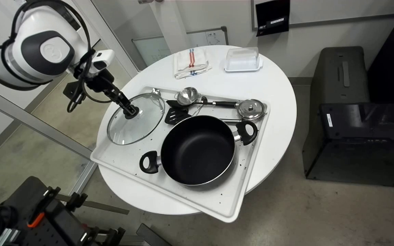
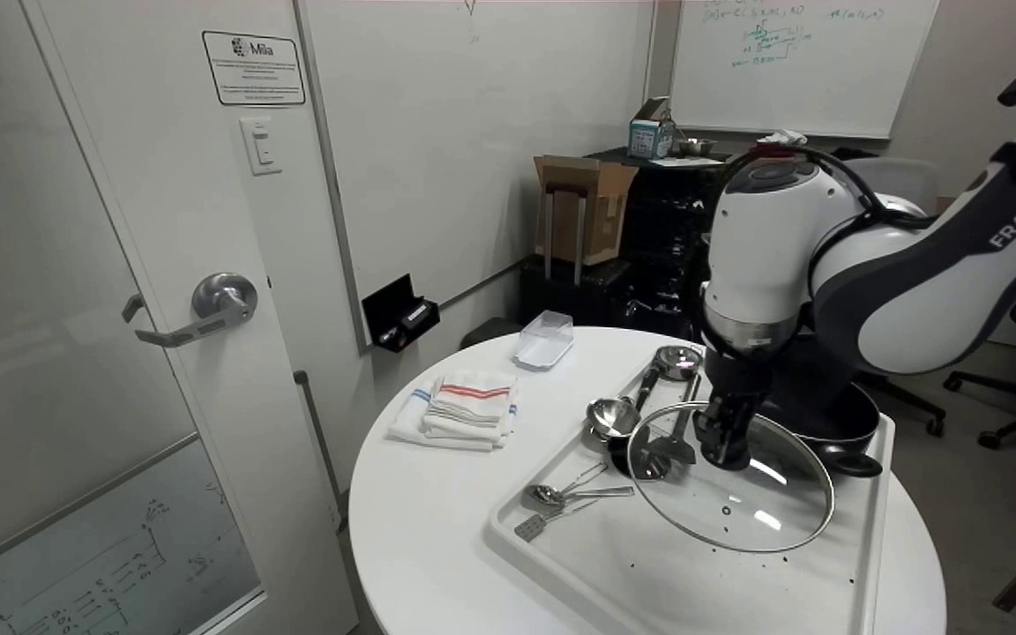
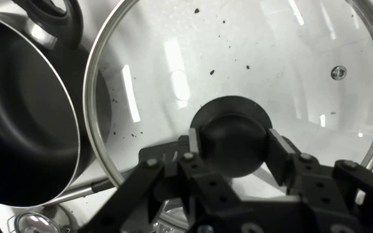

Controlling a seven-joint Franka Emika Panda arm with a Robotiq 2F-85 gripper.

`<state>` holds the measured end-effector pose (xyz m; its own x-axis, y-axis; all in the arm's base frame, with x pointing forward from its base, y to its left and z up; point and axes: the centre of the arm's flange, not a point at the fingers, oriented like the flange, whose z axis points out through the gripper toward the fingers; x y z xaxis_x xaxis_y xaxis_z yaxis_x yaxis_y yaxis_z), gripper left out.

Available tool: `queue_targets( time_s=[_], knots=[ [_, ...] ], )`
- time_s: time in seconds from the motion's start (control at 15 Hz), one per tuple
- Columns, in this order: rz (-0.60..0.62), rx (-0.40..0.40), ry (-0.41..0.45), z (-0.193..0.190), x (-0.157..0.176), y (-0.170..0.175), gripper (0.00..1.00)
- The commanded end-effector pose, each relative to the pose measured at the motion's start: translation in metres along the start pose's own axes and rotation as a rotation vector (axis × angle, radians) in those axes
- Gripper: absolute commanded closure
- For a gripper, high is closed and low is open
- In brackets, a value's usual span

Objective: Remove the lid from the pot

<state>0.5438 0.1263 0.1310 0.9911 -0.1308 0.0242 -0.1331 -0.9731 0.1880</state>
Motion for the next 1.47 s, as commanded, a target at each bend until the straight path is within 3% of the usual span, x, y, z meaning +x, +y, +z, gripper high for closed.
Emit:
queue_targets(
  time_s=[0.0, 0.73, 1.4],
  knots=[
    [-0.06, -0.015, 0.007, 0.007, -0.005, -0.026, 0.75],
    [-0.165, 0.011, -0.037, 0.066, -0.032, -0.053, 0.75],
    [-0.215, 0.047, -0.012, 0.11, -0.014, -0.05, 0.75]
  ],
)
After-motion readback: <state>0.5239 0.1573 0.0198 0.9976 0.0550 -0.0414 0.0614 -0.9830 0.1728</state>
